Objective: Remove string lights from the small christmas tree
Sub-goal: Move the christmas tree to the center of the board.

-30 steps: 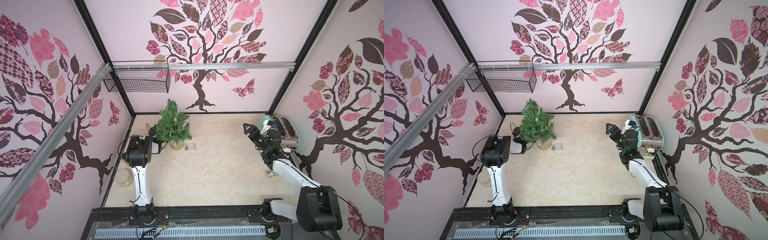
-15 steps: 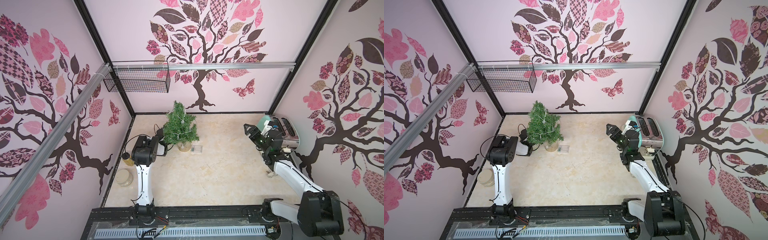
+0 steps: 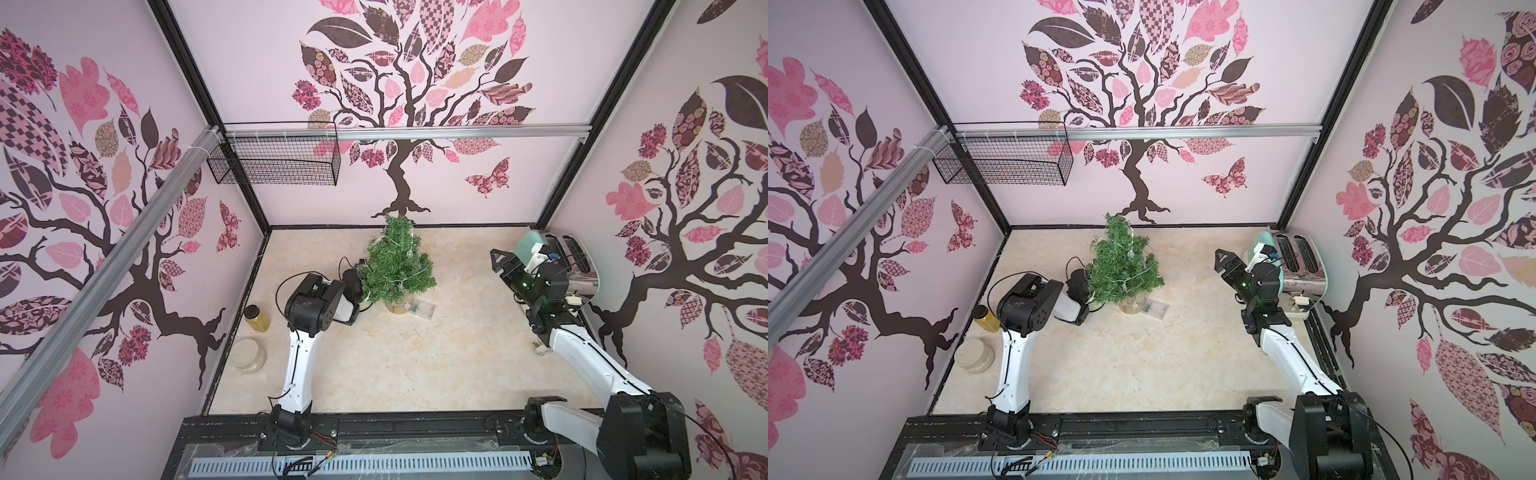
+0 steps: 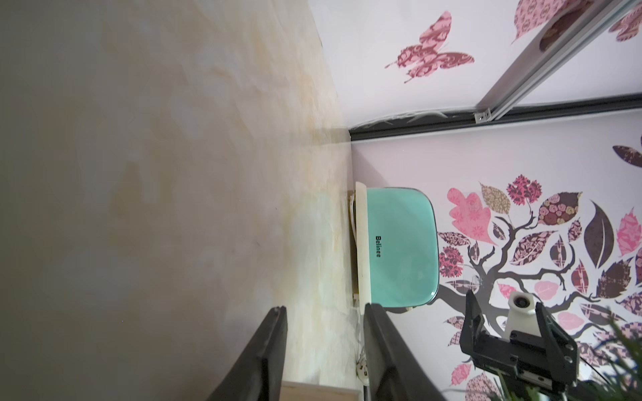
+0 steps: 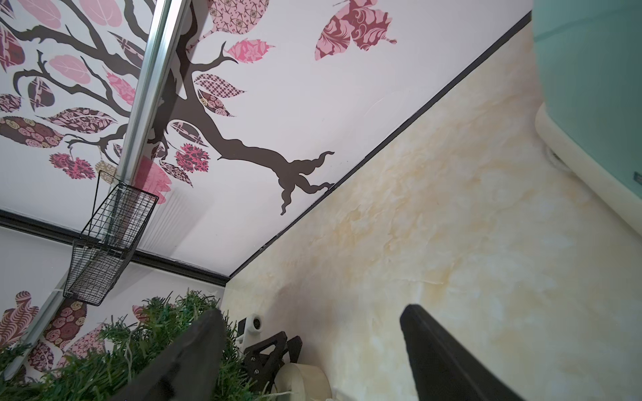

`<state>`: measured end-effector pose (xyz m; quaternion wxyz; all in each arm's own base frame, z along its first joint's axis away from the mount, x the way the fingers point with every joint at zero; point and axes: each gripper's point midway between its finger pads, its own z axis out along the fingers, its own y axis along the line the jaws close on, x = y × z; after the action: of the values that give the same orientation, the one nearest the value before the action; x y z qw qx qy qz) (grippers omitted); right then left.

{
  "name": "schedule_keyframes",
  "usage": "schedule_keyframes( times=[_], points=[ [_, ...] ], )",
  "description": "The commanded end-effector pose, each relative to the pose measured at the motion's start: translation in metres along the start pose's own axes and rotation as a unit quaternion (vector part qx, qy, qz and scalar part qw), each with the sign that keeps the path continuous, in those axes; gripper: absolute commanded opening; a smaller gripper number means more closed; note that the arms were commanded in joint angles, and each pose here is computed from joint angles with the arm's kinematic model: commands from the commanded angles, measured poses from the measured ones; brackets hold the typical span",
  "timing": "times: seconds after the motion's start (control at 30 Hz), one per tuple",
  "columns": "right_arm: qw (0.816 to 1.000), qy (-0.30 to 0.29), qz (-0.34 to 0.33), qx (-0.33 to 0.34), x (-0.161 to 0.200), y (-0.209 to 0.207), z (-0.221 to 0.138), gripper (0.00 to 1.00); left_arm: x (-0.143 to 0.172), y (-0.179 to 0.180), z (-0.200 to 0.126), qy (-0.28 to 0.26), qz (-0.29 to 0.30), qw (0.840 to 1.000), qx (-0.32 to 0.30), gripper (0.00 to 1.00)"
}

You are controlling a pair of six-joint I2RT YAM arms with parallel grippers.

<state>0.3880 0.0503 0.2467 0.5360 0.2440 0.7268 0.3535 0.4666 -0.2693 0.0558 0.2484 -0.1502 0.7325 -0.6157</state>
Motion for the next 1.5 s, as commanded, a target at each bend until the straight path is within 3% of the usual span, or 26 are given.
schedule_keyframes(
  times=[0.0, 0.17, 0.33, 0.5, 0.77, 0.97, 1.13, 1.23, 1.47],
  points=[
    [1.0, -0.008, -0.002, 0.002, -0.004, 0.004, -0.005, 0.85, 0.023, 0.017, -0.001, 0.018, -0.007, 1.0, -0.015, 0.41],
    [1.0, -0.009, -0.005, -0.005, -0.006, 0.008, -0.007, 0.86, 0.014, 0.015, -0.024, -0.016, -0.018, 0.999, -0.025, 0.44],
    [1.0, -0.005, 0.007, -0.021, -0.009, 0.018, -0.006, 0.93, -0.007, 0.009, -0.068, -0.084, -0.03, 0.995, -0.054, 0.51],
    [0.996, 0.027, -0.01, -0.089, -0.002, 0.047, -0.009, 0.95, -0.016, 0.001, -0.108, -0.148, -0.045, 0.984, -0.083, 0.57],
    [0.98, 0.056, -0.067, -0.179, 0.009, 0.105, -0.036, 0.78, -0.007, -0.042, -0.15, -0.193, -0.028, 0.973, -0.119, 0.63],
    [0.965, 0.09, -0.102, -0.225, 0.034, 0.149, -0.055, 0.66, 0.005, -0.091, -0.194, -0.233, 0.025, 0.957, -0.172, 0.69],
    [0.949, 0.116, -0.147, -0.254, 0.057, 0.184, -0.065, 0.61, 0.009, -0.147, -0.239, -0.27, 0.091, 0.942, -0.178, 0.82],
    [0.944, 0.13, -0.16, -0.259, 0.068, 0.195, -0.063, 0.59, 0.008, -0.178, -0.249, -0.272, 0.125, 0.937, -0.181, 0.98],
    [0.937, 0.15, -0.18, -0.26, 0.092, 0.209, -0.051, 0.51, 0.009, -0.208, -0.255, -0.262, 0.151, 0.936, -0.178, 0.98]
  ],
)
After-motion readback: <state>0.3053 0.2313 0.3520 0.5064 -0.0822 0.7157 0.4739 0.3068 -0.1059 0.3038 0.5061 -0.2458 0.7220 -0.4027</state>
